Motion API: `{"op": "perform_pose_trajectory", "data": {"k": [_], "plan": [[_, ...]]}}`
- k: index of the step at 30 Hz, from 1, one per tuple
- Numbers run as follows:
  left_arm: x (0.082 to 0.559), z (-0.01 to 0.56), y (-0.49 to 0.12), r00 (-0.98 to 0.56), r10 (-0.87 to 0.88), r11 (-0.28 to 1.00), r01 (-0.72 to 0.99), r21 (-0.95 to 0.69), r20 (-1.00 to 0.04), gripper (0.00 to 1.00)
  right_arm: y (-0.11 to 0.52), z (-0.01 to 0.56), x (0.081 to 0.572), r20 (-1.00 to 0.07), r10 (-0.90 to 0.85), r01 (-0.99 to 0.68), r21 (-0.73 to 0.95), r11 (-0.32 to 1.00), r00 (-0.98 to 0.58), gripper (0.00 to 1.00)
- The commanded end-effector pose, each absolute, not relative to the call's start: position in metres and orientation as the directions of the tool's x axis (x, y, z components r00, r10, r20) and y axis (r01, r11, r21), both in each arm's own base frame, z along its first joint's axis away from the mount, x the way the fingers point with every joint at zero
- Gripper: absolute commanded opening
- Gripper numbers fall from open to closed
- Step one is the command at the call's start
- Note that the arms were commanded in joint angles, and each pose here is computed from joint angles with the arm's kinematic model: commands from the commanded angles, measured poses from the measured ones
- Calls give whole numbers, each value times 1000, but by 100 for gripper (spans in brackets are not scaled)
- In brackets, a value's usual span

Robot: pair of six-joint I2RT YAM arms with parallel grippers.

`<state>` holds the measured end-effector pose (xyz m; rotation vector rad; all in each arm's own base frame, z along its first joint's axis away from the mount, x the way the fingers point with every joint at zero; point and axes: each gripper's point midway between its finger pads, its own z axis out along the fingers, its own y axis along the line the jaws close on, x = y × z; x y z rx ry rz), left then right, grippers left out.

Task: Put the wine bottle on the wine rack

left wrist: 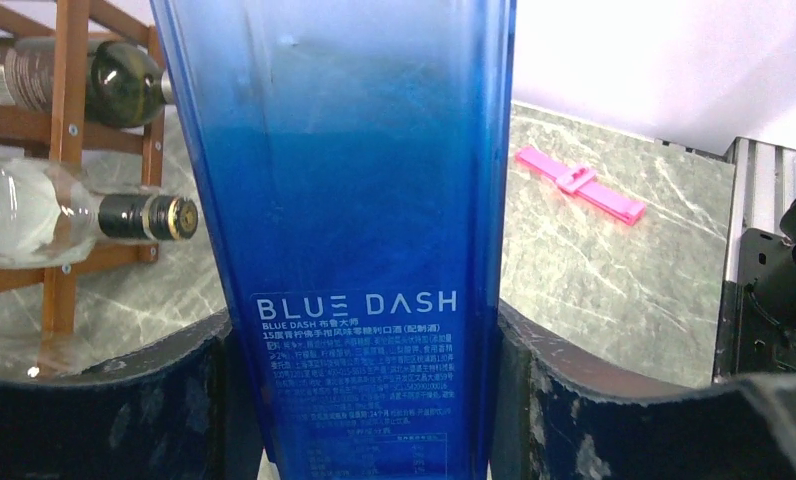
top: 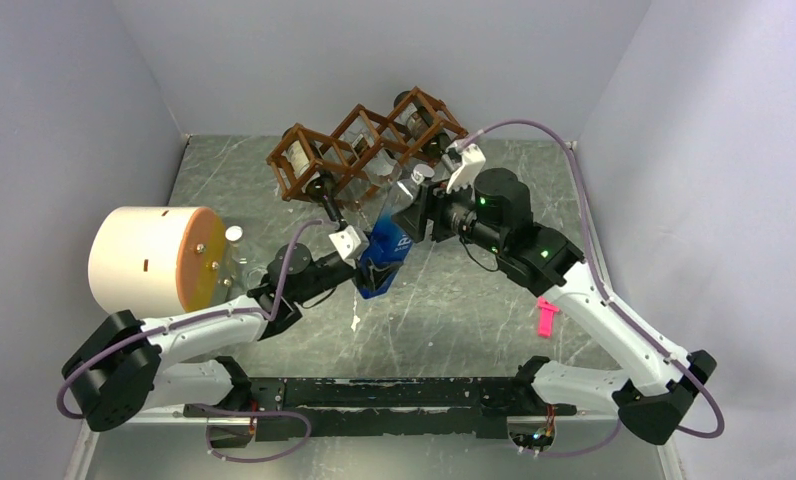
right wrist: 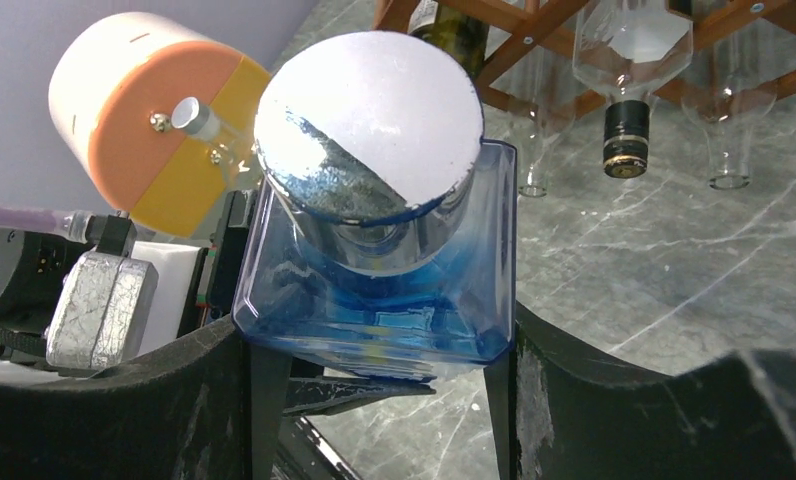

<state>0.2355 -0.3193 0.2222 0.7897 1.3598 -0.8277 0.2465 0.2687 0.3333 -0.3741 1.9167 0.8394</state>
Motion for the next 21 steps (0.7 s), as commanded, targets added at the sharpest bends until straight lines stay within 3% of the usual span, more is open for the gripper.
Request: {"op": "perform_pose_trajectory", "data": {"k": [1,2,4,7,15,21], "plan": [[239,251,-324,185,-70,482,867,129,-980,15,265,419,232,-883,304,-653,469,595,-358,40],[241,255,-323,209,-65,490,858,151,-976,8,262,417,230,-881,304,-644,472,601,-362,52],[243,264,-320,283,-42,502,835,225,-958,7,256,415,225,-884,294,-640,466,611,-363,72],[246,282,-314,404,-7,517,785,342,-915,7,243,412,214,-894,254,-634,442,635,-368,83],[258,321,-309,665,136,511,588,627,-735,7,205,441,194,-911,221,-593,396,701,-348,84],[264,347,-306,778,249,468,425,775,-577,7,201,437,196,-929,78,-599,296,744,-362,80]]}}
